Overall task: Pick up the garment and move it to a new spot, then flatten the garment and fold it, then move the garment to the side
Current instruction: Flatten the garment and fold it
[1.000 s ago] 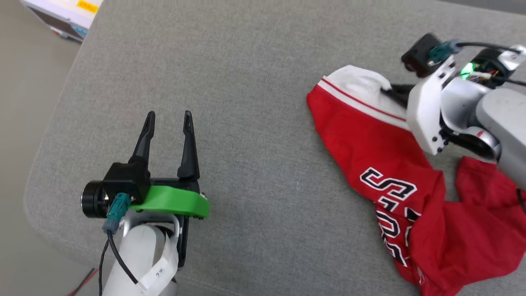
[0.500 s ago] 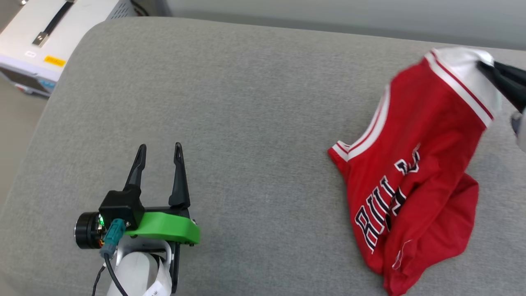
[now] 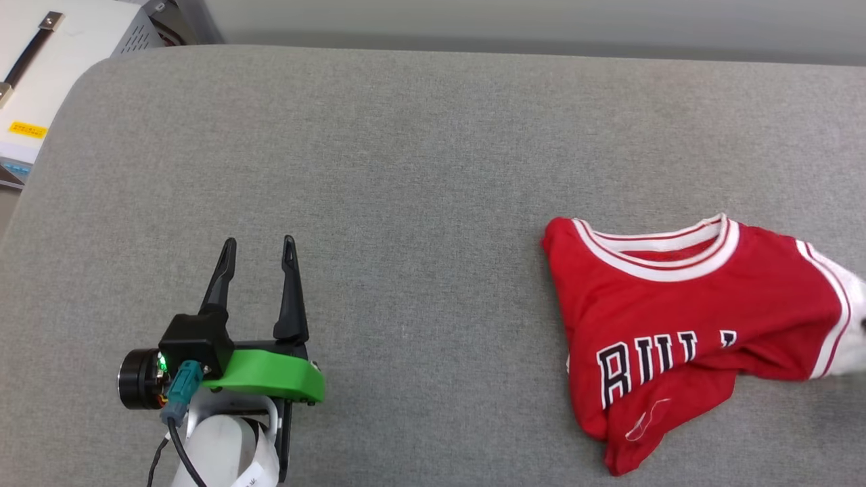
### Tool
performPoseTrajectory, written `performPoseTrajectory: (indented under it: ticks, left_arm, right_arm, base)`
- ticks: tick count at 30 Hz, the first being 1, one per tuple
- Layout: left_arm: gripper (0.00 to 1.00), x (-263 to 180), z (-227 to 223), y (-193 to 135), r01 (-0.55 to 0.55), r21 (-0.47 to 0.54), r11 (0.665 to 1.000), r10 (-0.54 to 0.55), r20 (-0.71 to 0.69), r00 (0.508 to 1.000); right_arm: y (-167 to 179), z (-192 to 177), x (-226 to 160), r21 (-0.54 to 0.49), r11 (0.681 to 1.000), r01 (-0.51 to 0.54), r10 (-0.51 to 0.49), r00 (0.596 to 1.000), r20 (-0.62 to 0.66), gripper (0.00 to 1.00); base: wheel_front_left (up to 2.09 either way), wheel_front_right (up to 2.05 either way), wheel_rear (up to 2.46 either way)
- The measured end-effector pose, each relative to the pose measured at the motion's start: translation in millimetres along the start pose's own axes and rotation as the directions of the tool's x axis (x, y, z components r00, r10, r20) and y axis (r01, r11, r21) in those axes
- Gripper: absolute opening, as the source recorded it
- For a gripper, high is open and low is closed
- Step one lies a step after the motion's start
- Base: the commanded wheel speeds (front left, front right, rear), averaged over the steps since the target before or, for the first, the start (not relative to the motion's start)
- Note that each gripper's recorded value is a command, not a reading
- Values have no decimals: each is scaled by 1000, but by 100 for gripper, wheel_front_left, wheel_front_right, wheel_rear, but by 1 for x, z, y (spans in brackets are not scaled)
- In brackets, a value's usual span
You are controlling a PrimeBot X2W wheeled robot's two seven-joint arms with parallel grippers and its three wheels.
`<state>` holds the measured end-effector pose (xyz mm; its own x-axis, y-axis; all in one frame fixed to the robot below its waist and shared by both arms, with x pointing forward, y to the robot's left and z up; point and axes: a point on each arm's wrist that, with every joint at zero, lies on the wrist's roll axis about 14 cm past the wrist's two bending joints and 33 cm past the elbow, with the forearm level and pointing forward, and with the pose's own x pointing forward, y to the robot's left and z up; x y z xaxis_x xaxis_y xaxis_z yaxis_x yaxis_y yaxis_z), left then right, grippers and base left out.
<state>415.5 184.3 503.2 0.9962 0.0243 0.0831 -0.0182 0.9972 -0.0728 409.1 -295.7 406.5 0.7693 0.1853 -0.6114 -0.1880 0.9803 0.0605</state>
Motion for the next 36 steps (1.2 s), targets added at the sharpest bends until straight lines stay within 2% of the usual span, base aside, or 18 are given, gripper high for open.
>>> performPoseTrajectory:
  ticks: [4,7,9,10,11,15,19,22,26,29,31,34,36]
  left_arm:
    - [100,1,-6,0,1,1,1000,-1,-17,1000]
    - [100,0,-8,2,-2,6,1000,2,-23,1000]
    - [100,-1,-8,3,-2,10,1000,2,-24,1000]
    - [100,-1,-7,4,-4,13,1000,4,-22,1000]
    - [100,-1,-6,6,-7,17,1000,7,-19,1000]
    - [100,-1,3,8,-2,20,1000,1,4,1000]
    - [100,4,15,5,27,19,999,-28,40,999]
    - [100,13,27,-2,77,29,997,-79,73,994]
    - [100,30,38,-23,178,62,982,-183,92,979]
    - [100,47,49,-43,258,73,963,-264,92,960]
    - [100,58,62,-66,337,88,937,-344,89,935]
    - [100,70,72,-101,453,80,888,-457,51,888]
    - [100,75,74,-121,515,47,856,-516,10,857]
  right_arm:
    - [5,-50,4,102,994,29,-19,995,-100,0]
    - [1,-61,5,99,994,56,-43,991,-127,0]
    - [1,-57,7,110,992,67,-57,994,-88,0]
    - [2,-52,7,115,991,68,-61,996,-60,27]
    - [1,-46,8,111,991,71,-70,997,-16,100]
    - [1,-17,4,74,994,81,-91,986,141,100]
    - [0,24,-8,27,995,100,-103,943,318,100]
    - [5,58,-20,5,994,113,-103,887,450,100]
    - [28,95,-40,-19,993,120,-85,793,603,100]
    - [52,106,-55,-27,993,114,-66,734,676,100]
    - [67,110,-64,-26,994,107,-57,701,711,100]
    - [84,113,-73,-21,995,96,-49,669,741,100]
    - [92,112,-75,-20,996,89,-44,663,748,100]
  base:
    - [0,0,0]
    - [0,0,0]
    - [0,0,0]
    - [0,0,0]
    - [0,0,0]
    - [0,0,0]
    - [0,0,0]
    - [0,0,0]
    - [0,0,0]
    - [0,0,0]
    - [0,0,0]
    - [0,0,0]
    - [0,0,0]
